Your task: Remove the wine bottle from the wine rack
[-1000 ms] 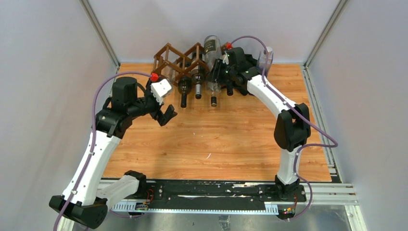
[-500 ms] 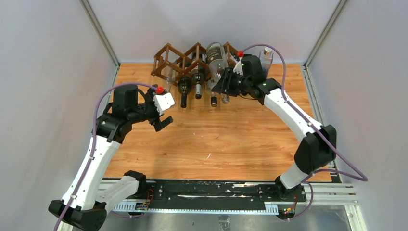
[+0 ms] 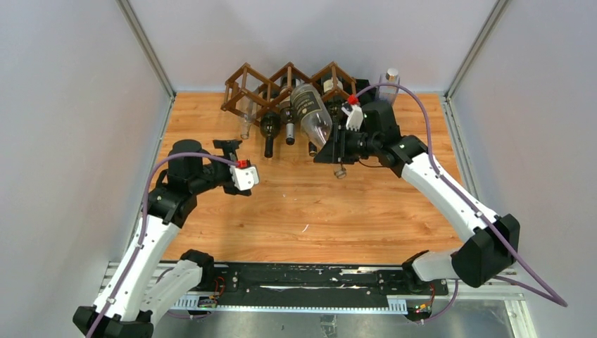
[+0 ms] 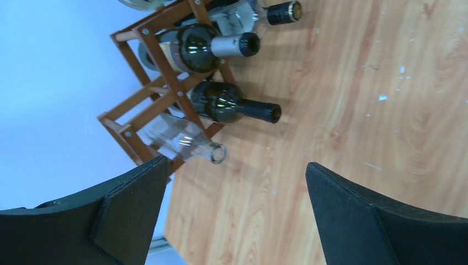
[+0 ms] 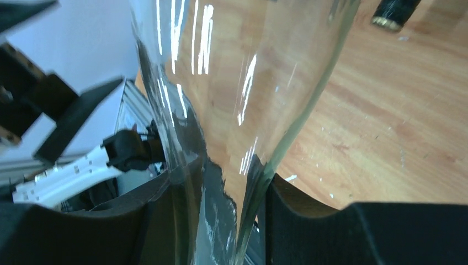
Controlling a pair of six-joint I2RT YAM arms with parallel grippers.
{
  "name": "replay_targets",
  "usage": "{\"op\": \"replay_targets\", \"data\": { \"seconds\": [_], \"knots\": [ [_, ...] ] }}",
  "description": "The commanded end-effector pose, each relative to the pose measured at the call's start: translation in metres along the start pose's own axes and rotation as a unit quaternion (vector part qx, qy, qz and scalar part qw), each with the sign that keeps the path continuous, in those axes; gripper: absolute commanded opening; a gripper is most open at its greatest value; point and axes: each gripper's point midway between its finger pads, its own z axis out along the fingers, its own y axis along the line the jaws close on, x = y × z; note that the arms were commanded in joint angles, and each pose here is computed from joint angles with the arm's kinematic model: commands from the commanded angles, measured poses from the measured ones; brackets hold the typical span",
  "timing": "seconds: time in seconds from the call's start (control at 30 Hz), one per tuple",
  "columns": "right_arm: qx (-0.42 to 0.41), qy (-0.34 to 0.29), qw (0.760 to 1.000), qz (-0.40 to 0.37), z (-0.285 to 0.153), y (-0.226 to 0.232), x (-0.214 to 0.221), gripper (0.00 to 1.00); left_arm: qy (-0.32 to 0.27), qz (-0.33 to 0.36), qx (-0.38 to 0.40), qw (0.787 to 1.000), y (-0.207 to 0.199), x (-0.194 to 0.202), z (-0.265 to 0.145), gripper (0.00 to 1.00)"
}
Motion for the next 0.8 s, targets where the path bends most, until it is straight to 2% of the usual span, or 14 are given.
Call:
{"op": "replay_targets", "data": {
  "seconds": [0.0,0.07,0.17,0.37,0.47,0.67,0.77],
  "knots": [
    [-0.106,-0.044,0.985,-0.129,-0.035,0.063,-0.006,0.0,-0.008,0.059,-0.056,0.997,0.049,-0.014,0.003,1.0],
    [-0.116,-0.033,0.984,-0.134,-0.039,0.066,0.004,0.0,-0.009,0.079,-0.052,0.995,0.052,-0.015,0.006,1.0],
    [-0.137,-0.014,0.981,-0.134,-0.039,0.074,0.016,0.0,-0.017,0.152,-0.036,0.988,0.046,-0.02,0.011,1.0],
    [-0.155,0.032,0.978,-0.135,-0.023,0.085,0.039,0.0,-0.032,0.214,-0.017,0.976,0.046,-0.032,0.022,1.0],
    [-0.173,0.055,0.972,-0.148,-0.018,0.099,0.05,0.0,-0.044,0.258,-0.008,0.965,0.049,-0.041,0.03,1.0],
    [-0.19,0.081,0.962,-0.179,-0.018,0.118,0.072,0.0,-0.056,0.304,0.021,0.951,0.041,-0.047,0.045,1.0],
    [-0.195,0.088,0.958,-0.192,-0.024,0.125,0.081,0.0,-0.059,0.356,0.058,0.931,0.019,-0.045,0.042,1.0]
  ]
}}
